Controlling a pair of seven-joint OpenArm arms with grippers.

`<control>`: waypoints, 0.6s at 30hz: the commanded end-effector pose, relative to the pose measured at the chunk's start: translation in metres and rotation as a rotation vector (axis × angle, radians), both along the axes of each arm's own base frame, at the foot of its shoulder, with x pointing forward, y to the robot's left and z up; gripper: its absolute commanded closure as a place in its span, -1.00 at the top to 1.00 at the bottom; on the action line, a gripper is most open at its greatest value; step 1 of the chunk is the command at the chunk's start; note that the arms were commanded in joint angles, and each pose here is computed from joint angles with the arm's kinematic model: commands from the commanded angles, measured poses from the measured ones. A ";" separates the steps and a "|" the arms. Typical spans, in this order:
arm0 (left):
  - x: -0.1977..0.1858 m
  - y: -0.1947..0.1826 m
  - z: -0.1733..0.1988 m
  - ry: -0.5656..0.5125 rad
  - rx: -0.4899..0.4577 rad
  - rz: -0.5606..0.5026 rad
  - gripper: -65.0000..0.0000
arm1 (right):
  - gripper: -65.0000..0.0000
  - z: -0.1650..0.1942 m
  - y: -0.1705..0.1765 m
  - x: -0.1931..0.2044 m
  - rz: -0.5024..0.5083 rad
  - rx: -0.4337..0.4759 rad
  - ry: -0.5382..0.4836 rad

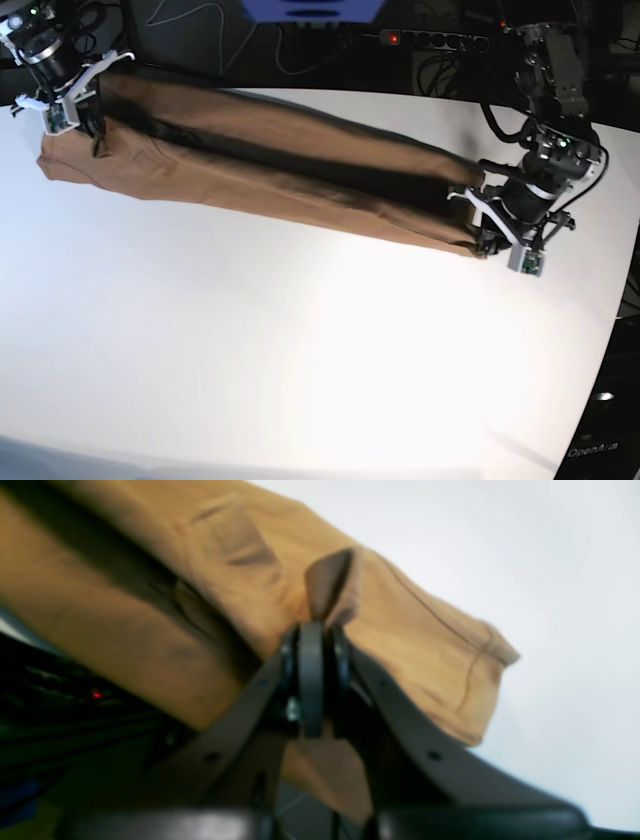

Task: Fold the T-shirt properly
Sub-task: 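Lay the hem down and pull the folded strip toward the robot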

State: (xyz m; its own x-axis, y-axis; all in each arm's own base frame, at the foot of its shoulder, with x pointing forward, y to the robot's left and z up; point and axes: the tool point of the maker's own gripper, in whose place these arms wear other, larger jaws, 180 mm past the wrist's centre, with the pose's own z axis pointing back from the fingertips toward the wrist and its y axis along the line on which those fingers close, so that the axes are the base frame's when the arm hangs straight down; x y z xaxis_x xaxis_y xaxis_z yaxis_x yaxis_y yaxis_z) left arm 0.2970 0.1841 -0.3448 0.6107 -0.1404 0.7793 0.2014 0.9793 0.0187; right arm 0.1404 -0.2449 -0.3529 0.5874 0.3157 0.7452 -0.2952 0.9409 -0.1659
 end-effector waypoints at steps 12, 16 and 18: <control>0.007 0.001 0.012 -0.046 0.002 -0.004 -0.93 | -1.00 0.004 -0.004 0.001 -0.014 0.008 -0.022; 0.005 0.001 0.010 -0.039 0.003 -0.004 -0.93 | -1.00 -0.001 -0.004 -0.001 -0.029 0.020 -0.014; 0.004 0.001 0.010 -0.034 0.005 -0.006 -0.93 | -1.00 -0.001 -0.004 -0.001 -0.029 0.021 -0.016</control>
State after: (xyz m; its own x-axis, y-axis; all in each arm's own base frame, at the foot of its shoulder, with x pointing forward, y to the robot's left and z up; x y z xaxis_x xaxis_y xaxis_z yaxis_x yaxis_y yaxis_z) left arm 0.2954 0.1844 -0.3464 0.6164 -0.1417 0.7746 0.2015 0.9793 0.0188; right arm 0.1352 -0.2467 -0.3633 0.6126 0.2786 0.7397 -0.2660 0.9539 -0.1390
